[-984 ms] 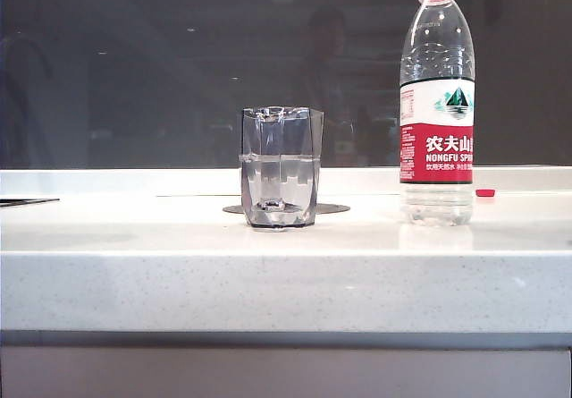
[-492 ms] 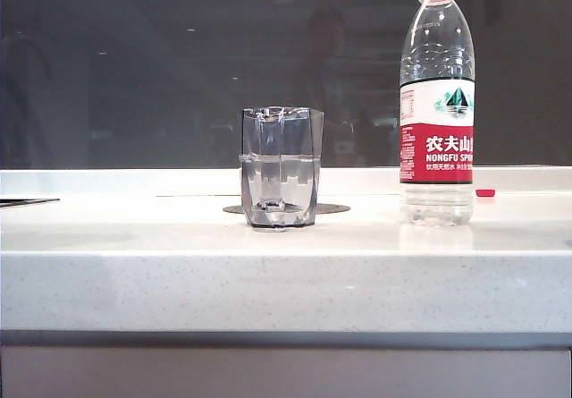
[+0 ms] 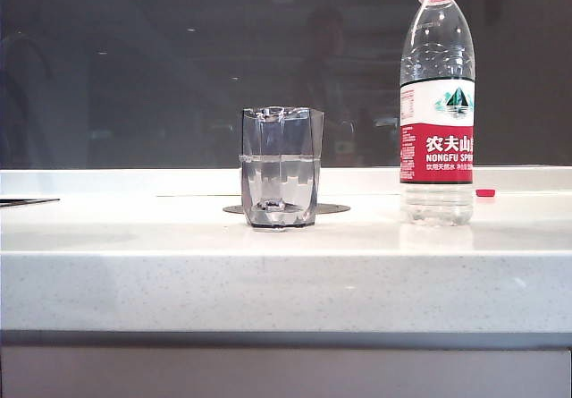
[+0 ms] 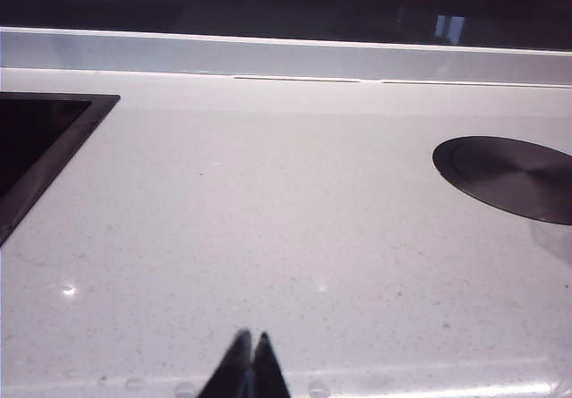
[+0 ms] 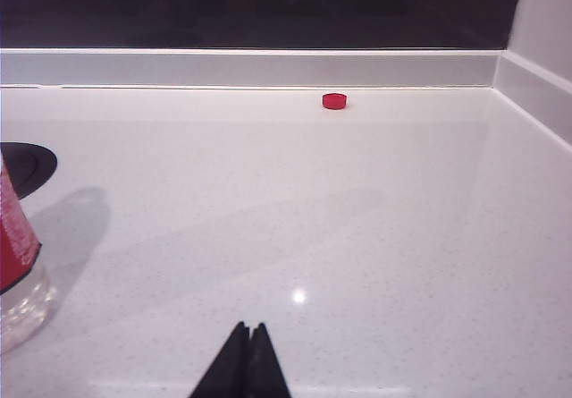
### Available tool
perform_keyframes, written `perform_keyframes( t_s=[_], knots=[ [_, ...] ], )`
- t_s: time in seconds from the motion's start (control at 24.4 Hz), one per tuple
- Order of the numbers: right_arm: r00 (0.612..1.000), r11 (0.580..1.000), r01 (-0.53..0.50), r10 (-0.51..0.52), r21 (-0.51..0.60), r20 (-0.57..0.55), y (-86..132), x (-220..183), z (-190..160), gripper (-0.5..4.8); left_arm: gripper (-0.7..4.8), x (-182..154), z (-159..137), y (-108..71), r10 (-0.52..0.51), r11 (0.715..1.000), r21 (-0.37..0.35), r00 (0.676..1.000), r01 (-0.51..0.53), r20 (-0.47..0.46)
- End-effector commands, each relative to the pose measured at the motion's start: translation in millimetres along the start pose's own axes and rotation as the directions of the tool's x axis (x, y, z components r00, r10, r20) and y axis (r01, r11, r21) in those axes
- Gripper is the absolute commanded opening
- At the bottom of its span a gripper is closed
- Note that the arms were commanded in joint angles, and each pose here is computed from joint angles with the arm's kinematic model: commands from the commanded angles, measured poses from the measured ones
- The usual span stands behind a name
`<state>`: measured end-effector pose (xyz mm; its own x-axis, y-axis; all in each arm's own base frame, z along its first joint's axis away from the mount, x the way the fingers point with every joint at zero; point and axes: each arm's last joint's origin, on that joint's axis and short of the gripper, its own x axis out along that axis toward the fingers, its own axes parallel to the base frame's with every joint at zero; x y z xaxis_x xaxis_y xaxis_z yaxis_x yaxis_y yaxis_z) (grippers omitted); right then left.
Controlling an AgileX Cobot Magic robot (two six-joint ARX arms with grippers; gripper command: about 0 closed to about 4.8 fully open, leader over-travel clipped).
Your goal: Pick up the mineral water bottle on the table and pour water into the mug until it's half full.
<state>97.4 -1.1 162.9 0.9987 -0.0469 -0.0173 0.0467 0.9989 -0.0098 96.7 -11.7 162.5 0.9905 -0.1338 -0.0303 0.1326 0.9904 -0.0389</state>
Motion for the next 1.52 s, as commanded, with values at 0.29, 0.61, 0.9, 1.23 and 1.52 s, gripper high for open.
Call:
perform_keyframes(
  t_s=[0.29, 0.61, 0.9, 1.23, 1.52],
  knots=[
    [0.999, 0.999, 0.033, -0.033, -0.002, 0.017, -3.3, 0.1, 0.7, 0.0, -0.04, -0.1, 2.1, 0.0, -0.002, 1.0, 0.002, 1.0, 0.002, 0.014],
    [1.0, 1.0, 0.017, -0.017, -0.002, 0.017, -3.7, 0.2, 0.7, 0.0, -0.04, -0.1, 2.1, 0.0, -0.002, 1.0, 0.002, 1.0, 0.002, 0.014],
    [1.0, 1.0, 0.015, -0.015, 0.0, 0.017, -3.6, 0.2, 0.7, 0.0, -0.04, -0.1, 2.1, 0.0, -0.002, 1.0, 0.002, 1.0, 0.002, 0.015],
    [1.0, 1.0, 0.014, -0.014, 0.013, 0.017, -3.2, 0.1, 0.8, 0.0, -0.04, -0.1, 2.1, 0.0, -0.002, 1.0, 0.002, 1.0, 0.002, 0.015],
    [1.0, 1.0, 0.014, -0.014, 0.013, 0.017, -3.2, 0.1, 0.8, 0.0, -0.04, -0.1, 2.1, 0.0, -0.002, 1.0, 0.002, 1.0, 0.002, 0.014]
  ],
)
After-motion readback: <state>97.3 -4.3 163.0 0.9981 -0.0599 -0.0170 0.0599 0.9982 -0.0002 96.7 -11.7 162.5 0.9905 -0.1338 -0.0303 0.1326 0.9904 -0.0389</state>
